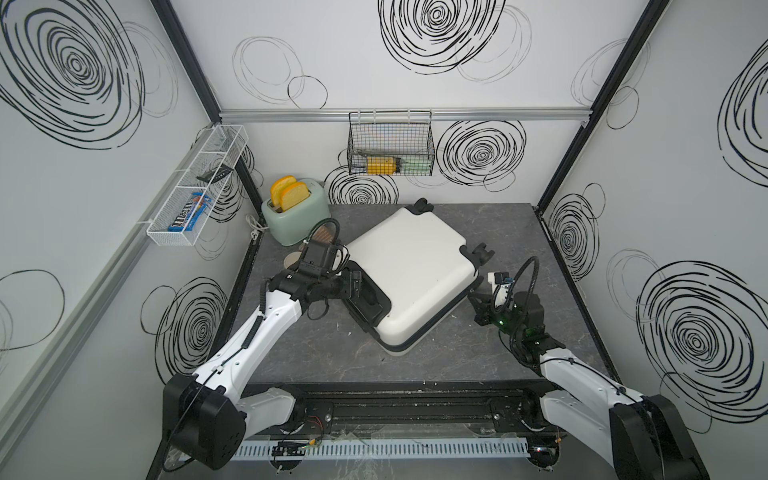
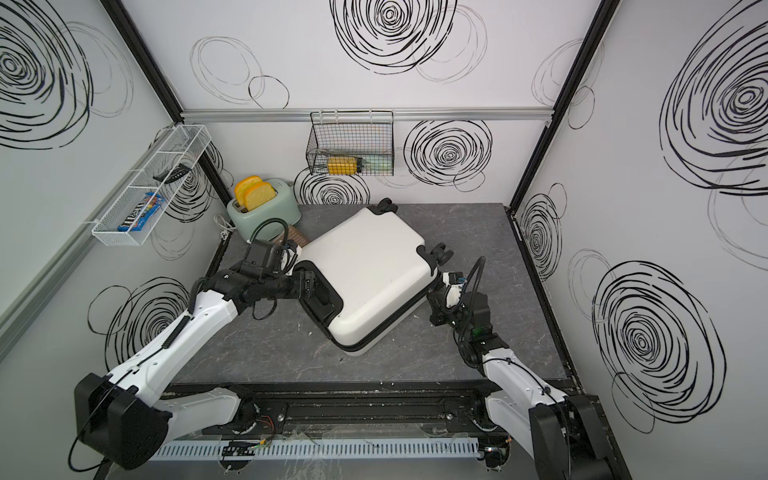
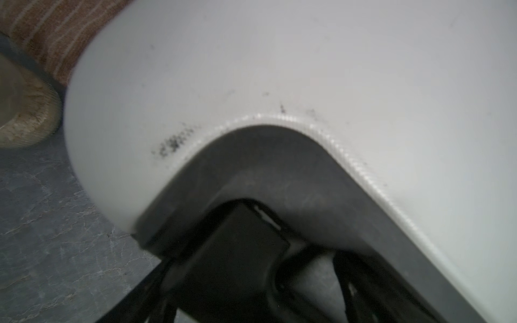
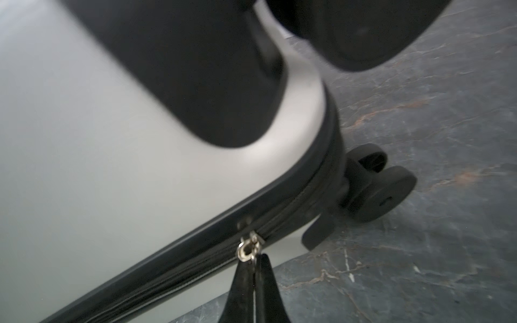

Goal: Open the suitcase zippers
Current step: Unzip the zipper on the suitcase, then pick up the suitcase from the center of the board.

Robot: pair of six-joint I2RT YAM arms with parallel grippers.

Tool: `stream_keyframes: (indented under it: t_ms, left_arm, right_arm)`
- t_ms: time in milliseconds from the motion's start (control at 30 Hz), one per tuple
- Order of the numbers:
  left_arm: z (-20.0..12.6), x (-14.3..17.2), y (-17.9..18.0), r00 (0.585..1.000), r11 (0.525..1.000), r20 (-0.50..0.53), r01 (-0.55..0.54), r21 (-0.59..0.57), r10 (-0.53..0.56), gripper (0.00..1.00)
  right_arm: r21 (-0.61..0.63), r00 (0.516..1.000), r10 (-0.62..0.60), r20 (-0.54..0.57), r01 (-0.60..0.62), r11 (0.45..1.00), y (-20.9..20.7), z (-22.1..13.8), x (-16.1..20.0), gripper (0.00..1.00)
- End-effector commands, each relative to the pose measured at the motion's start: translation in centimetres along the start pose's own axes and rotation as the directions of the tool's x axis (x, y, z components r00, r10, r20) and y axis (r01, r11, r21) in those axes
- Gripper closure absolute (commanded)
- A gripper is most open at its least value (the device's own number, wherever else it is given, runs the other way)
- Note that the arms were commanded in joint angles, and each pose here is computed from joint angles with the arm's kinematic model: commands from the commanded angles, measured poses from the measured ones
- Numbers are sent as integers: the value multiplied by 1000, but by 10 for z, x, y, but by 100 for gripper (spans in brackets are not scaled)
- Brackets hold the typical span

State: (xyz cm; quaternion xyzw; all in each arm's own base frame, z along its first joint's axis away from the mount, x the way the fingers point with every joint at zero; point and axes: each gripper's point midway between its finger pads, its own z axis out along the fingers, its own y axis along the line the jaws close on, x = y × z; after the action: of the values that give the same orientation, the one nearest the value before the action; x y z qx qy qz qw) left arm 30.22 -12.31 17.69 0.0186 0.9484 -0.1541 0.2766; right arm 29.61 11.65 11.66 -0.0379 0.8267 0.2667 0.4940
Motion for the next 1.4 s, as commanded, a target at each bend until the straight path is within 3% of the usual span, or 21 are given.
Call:
stream_keyframes:
  t_ms: [0,333,600,867,1033,1133,1233,1300,1367]
  left_arm:
    - [15,13,26,998,993,-48,-52,-105,48,14]
    - [13,6,31,995,987,-43,-98,-128,93,15]
    - [12,-15,22,993,989,2,-113,-96,114,14]
    - [16,-52,29,991,988,46,-123,-95,127,14]
    - [-18,-87,26,978,982,135,-142,-124,159,14]
    - [-46,-104,6,956,976,209,-184,-113,205,14]
    - [-66,-112,-37,914,954,273,-291,-72,300,14]
    - [-72,-113,-78,866,916,312,-400,-36,391,14]
    - [-76,-111,-129,791,848,361,-531,3,494,13]
  right_arm:
    - [90,997,63,35,-66,994,-25,-2,-18,100]
    - [112,995,93,30,-96,989,-47,10,-39,100]
    - [-60,999,-35,-30,33,998,19,11,-16,100]
    - [-162,998,-56,-23,52,985,68,-7,18,100]
    - [-84,1000,12,-6,-12,996,55,-14,25,100]
    - [-27,999,3,39,-2,1000,39,-19,21,100]
    - [-14,998,29,48,-29,999,28,-21,14,100]
    - [-29,998,23,50,-22,999,29,-22,11,100]
    - [-46,999,15,51,-12,999,32,-22,12,100]
